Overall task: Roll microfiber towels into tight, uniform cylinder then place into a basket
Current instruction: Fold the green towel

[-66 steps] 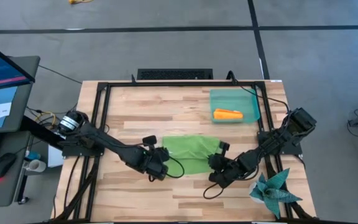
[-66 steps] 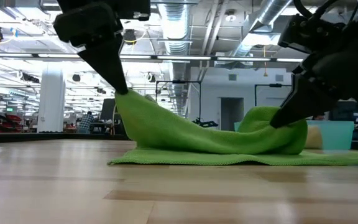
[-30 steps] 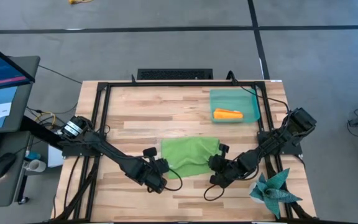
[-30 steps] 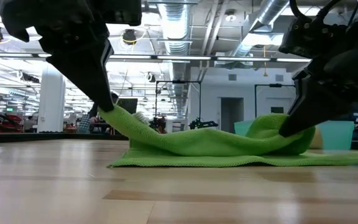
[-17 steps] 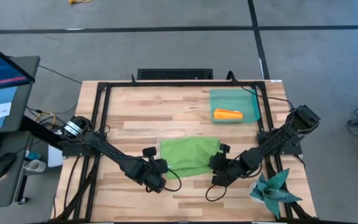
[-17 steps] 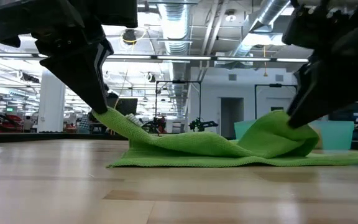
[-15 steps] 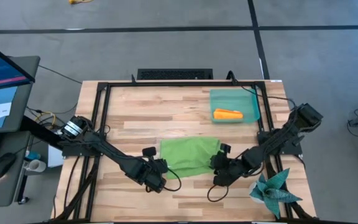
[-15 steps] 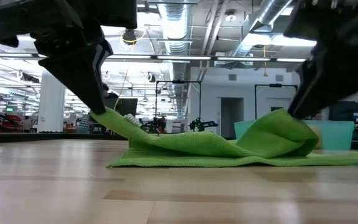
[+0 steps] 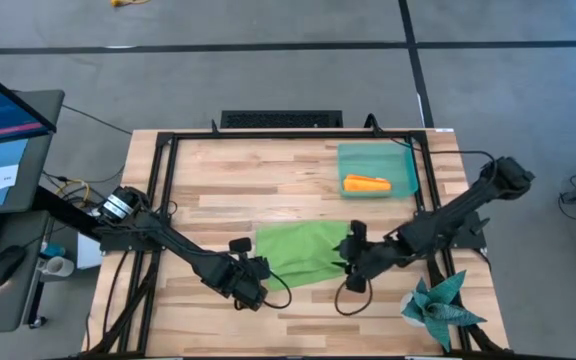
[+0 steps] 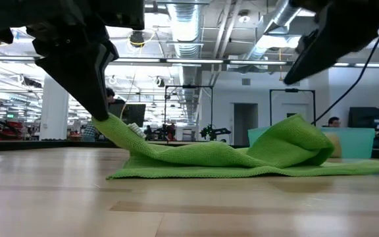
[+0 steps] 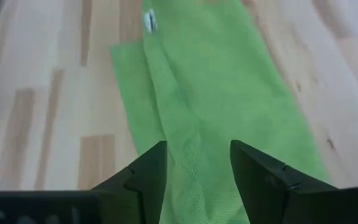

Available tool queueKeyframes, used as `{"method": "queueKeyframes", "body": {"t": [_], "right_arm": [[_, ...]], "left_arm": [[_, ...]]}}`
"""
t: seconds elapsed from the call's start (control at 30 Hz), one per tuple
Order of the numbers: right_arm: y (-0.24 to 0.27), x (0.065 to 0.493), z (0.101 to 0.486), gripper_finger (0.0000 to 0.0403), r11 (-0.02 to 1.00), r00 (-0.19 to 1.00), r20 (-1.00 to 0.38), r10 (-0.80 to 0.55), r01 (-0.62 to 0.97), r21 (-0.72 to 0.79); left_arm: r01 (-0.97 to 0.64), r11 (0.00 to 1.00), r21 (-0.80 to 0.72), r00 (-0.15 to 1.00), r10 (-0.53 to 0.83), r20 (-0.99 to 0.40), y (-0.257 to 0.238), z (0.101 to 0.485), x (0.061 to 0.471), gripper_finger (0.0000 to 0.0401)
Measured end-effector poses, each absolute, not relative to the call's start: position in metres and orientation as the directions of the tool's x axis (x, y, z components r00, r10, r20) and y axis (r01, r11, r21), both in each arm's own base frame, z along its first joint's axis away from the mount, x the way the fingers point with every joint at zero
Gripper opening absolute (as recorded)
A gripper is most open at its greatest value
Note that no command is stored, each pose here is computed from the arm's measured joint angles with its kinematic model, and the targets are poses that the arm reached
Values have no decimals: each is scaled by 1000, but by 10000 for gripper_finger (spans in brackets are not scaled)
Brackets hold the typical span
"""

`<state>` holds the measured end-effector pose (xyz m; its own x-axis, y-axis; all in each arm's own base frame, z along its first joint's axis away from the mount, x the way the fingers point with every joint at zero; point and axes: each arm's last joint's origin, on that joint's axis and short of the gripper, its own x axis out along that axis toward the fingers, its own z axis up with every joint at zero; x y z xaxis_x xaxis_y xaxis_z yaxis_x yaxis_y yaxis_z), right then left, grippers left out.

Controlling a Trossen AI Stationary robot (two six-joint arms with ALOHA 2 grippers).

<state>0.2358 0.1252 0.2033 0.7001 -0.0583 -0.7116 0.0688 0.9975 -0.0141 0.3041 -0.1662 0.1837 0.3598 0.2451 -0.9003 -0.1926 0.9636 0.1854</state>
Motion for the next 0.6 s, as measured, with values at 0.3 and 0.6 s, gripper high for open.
{"method": "queueKeyframes", "body": {"t": [0.3, 0.6], "right_arm": [[117, 252, 172, 197, 999, 581, -814, -11, 47, 20], [117, 254, 166, 154, 996, 548, -837, 12, 63, 55]], "left_arm": [[-193, 963, 185, 360, 245, -900, -166, 184, 304, 4], [-190, 964, 186, 360, 245, -900, -166, 184, 304, 4]]}}
